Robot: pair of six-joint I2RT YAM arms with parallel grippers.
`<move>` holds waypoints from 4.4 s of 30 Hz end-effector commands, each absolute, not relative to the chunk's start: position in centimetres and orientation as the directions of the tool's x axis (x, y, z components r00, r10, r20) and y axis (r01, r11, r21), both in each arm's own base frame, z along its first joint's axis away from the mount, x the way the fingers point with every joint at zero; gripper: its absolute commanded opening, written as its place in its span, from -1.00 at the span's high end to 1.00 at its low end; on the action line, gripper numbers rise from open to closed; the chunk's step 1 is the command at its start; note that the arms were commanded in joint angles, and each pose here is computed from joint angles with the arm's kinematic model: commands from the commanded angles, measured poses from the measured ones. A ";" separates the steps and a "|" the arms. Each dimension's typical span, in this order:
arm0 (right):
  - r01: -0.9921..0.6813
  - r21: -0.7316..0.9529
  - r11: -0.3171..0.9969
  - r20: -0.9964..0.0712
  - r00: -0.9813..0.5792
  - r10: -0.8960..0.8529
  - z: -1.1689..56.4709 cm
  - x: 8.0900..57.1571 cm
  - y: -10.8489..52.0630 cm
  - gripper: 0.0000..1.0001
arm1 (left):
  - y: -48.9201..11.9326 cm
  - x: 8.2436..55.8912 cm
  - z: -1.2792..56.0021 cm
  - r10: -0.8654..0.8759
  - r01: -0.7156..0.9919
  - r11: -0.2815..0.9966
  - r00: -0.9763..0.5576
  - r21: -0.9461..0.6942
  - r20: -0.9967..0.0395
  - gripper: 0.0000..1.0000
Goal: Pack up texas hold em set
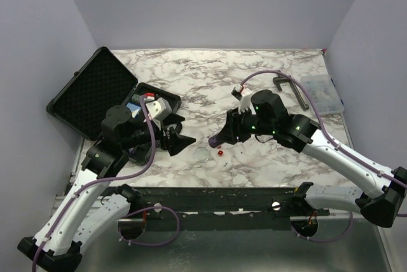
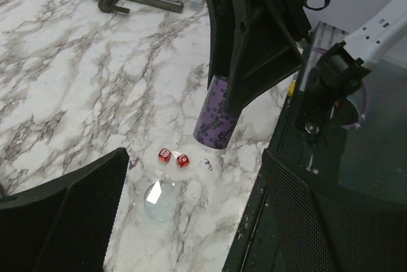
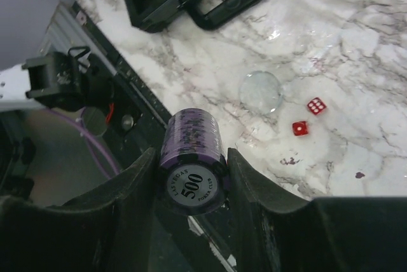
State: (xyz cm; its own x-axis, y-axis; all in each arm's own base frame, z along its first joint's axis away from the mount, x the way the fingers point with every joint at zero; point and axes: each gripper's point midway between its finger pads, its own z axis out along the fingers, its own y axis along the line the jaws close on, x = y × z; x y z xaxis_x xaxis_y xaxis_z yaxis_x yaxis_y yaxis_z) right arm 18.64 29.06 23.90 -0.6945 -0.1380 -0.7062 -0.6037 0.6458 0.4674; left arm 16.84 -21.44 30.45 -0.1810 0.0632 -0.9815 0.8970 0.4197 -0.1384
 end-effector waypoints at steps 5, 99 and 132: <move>-0.806 0.527 0.268 -0.766 -0.587 -0.261 28.8 12.0 30.3 0.99 | -23.7 11.6 31.1 0.065 0.980 0.081 -0.188 -0.183 -0.980 -0.72; -0.577 0.359 0.733 -0.853 -0.522 0.007 30.8 22.0 26.9 -0.61 | -27.3 16.0 25.1 0.224 0.885 0.337 -0.408 -0.322 -0.885 1.00; -0.386 0.306 0.870 -0.831 -0.554 0.047 26.5 22.5 22.3 -0.62 | -19.8 27.3 22.1 -0.290 0.064 0.903 -0.637 -0.424 -0.714 1.00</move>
